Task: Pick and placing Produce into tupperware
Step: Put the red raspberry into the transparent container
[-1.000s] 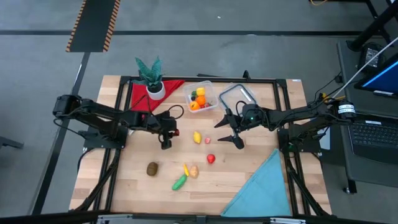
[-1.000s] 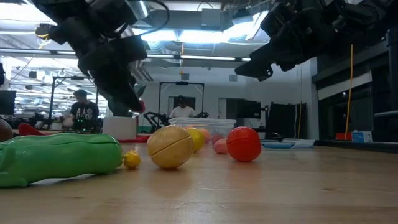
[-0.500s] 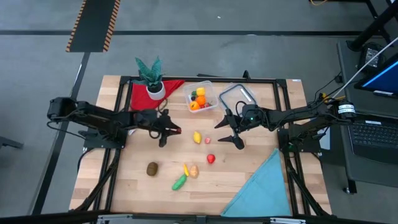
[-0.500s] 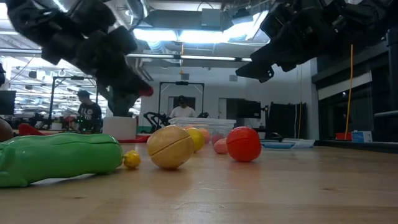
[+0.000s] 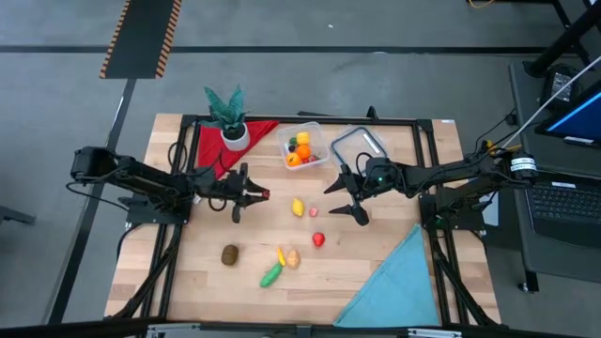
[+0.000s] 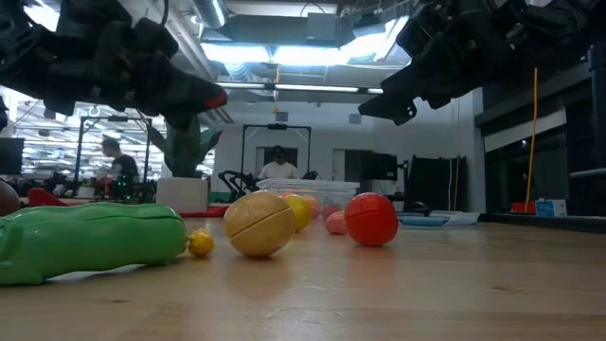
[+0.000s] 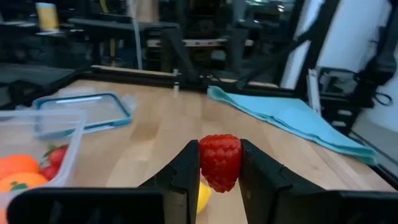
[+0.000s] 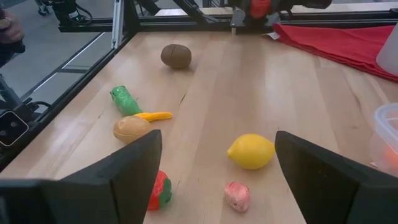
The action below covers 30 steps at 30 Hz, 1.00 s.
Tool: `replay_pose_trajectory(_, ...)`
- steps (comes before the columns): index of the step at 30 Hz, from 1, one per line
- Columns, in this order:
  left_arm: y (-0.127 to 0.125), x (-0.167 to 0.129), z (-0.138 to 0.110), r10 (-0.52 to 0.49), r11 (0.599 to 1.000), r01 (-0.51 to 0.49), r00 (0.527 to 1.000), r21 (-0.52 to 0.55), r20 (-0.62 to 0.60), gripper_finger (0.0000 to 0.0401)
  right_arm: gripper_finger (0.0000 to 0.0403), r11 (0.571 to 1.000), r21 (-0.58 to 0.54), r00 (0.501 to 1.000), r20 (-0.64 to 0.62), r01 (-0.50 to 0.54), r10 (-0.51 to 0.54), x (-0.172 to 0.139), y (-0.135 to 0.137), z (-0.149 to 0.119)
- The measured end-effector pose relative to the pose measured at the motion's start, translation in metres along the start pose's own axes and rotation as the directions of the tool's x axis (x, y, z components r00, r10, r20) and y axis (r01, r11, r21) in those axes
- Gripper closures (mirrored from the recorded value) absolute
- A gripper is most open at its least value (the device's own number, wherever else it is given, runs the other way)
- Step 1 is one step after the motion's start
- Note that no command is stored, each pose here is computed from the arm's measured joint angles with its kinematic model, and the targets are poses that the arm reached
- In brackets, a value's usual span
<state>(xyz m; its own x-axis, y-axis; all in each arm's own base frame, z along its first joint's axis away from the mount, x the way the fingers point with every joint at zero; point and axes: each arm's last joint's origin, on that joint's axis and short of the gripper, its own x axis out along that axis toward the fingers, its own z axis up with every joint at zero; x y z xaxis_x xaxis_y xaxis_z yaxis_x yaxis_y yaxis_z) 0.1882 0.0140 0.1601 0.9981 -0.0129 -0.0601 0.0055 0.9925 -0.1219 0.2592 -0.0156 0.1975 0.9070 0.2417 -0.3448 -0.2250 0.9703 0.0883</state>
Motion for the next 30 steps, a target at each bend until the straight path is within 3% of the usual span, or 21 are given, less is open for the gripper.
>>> replay_pose_trajectory(8, 0.004, -0.001, 0.0, 0.259, 0.966, -0.259, 0.965, 0.012, 0.032, 0.0322, 0.0089, 1.0, 0.002, 1.0, 0.0, 0.0, 0.0, 0.0, 0.0, 0.0)
replay_pose_trajectory(12, 0.005, -0.001, 0.0, 0.283, 0.959, -0.283, 0.959, 0.011, 0.034, 0.0322, 0.0089, 1.0, 0.002, 1.0, 0.0, 0.0, 0.0, 0.0, 0.0, 0.0)
replay_pose_trajectory(18, 0.008, -0.002, 0.001, 0.395, 0.918, -0.396, 0.917, 0.007, 0.046, 0.0322, 0.0089, 1.0, 0.002, 1.0, 0.0, 0.0, 0.0, 0.0, 0.0, 0.0)
replay_pose_trajectory(23, 0.008, -0.001, 0.002, 0.407, 0.913, -0.408, 0.913, 0.008, 0.04, 0.0322, 0.0089, 1.0, 0.002, 1.0, 0.001, 0.0, 0.0, 0.0, 0.0, 0.0)
replay_pose_trajectory(30, 0.011, 0.021, 0.019, 0.437, 0.899, -0.435, 0.897, 0.045, -0.065, 0.0322, 0.0089, 0.997, 0.032, 0.996, 0.044, 0.075, -0.076, -0.003, -0.011, 0.004)
